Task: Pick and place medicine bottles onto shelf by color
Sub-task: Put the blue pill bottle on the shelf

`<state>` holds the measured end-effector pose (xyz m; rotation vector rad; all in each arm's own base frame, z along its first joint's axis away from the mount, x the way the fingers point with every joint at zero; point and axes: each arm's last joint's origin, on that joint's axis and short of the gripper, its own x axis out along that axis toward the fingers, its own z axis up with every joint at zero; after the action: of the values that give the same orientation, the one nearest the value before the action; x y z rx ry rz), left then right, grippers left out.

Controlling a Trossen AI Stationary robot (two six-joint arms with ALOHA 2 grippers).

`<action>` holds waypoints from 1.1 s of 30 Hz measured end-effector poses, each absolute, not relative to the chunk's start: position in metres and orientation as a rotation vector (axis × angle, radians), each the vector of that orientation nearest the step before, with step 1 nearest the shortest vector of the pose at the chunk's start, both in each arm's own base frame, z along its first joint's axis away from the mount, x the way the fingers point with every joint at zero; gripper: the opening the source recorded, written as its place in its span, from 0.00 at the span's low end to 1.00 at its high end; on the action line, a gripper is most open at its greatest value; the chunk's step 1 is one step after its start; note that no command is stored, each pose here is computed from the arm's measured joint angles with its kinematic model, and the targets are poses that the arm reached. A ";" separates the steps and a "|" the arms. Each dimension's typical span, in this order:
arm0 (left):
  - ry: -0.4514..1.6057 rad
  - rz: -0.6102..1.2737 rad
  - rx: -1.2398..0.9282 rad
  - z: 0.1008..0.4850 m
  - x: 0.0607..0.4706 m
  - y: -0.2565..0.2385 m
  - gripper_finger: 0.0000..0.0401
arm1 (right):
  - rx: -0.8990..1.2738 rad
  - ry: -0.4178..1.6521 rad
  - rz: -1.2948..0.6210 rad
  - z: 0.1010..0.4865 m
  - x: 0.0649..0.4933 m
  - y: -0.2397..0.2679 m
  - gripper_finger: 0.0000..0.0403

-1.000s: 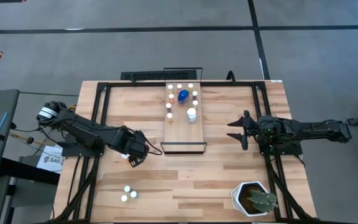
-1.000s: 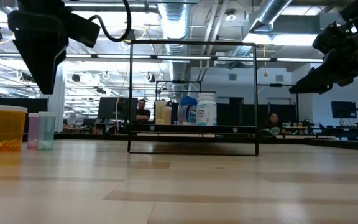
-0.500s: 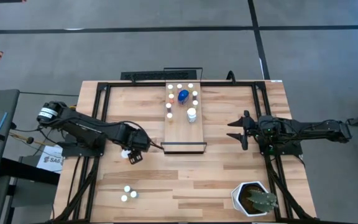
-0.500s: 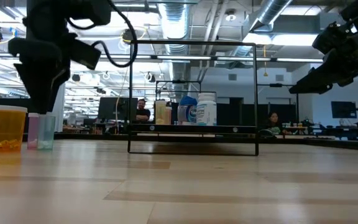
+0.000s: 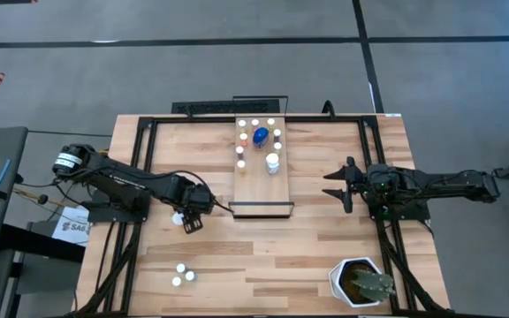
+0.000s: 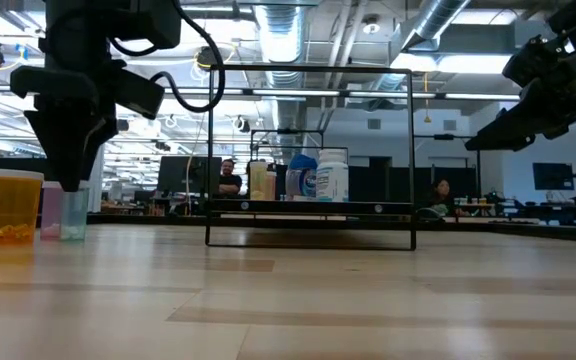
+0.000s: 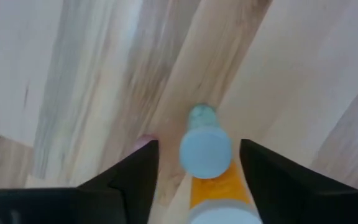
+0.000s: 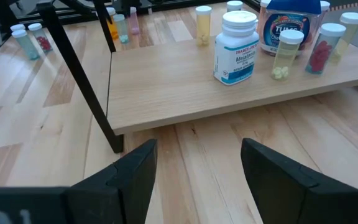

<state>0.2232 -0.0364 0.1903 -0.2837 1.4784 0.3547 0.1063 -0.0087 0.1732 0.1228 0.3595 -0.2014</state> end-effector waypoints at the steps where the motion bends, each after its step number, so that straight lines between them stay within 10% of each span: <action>1: 1.479 0.354 -0.287 0.190 0.223 -0.036 0.48 | 0.123 0.360 -0.202 0.173 0.106 -0.009 0.63; 12: 1.464 0.369 -0.325 0.198 0.228 -0.030 0.21 | 0.123 0.359 -0.201 0.173 0.106 -0.009 0.63; 33: 1.296 0.439 -0.221 0.282 0.248 0.069 0.24 | 0.122 0.359 -0.201 0.173 0.106 -0.009 0.63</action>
<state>0.2482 0.0694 0.2821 -0.2209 1.2958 0.4387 0.1063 -0.0087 0.1732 0.1223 0.3590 -0.2011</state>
